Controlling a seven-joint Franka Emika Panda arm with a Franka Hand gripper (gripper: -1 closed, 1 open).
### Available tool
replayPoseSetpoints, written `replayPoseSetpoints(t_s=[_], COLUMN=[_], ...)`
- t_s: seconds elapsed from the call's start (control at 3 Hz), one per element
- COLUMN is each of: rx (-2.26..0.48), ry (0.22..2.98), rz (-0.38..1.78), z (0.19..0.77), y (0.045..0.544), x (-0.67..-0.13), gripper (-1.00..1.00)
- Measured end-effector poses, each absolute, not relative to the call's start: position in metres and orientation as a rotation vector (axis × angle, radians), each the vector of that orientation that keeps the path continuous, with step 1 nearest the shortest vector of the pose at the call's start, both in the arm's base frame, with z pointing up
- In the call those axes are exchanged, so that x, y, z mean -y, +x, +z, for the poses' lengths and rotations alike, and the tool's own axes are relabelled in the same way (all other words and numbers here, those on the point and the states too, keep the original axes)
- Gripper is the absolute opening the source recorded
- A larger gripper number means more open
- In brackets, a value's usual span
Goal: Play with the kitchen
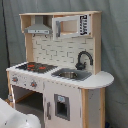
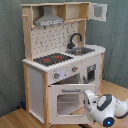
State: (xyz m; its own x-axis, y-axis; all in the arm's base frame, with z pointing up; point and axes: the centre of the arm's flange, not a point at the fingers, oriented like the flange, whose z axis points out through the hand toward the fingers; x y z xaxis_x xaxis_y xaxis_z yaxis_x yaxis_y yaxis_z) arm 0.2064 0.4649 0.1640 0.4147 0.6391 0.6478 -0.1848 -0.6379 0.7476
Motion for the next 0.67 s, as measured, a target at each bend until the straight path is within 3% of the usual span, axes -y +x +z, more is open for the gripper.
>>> replayPoseSetpoints(t_s=[0.67], rx=[-0.336], ry=[1.888], rz=[1.292], z=[0.176], y=[0.258], x=[-0.419], gripper=[-1.00])
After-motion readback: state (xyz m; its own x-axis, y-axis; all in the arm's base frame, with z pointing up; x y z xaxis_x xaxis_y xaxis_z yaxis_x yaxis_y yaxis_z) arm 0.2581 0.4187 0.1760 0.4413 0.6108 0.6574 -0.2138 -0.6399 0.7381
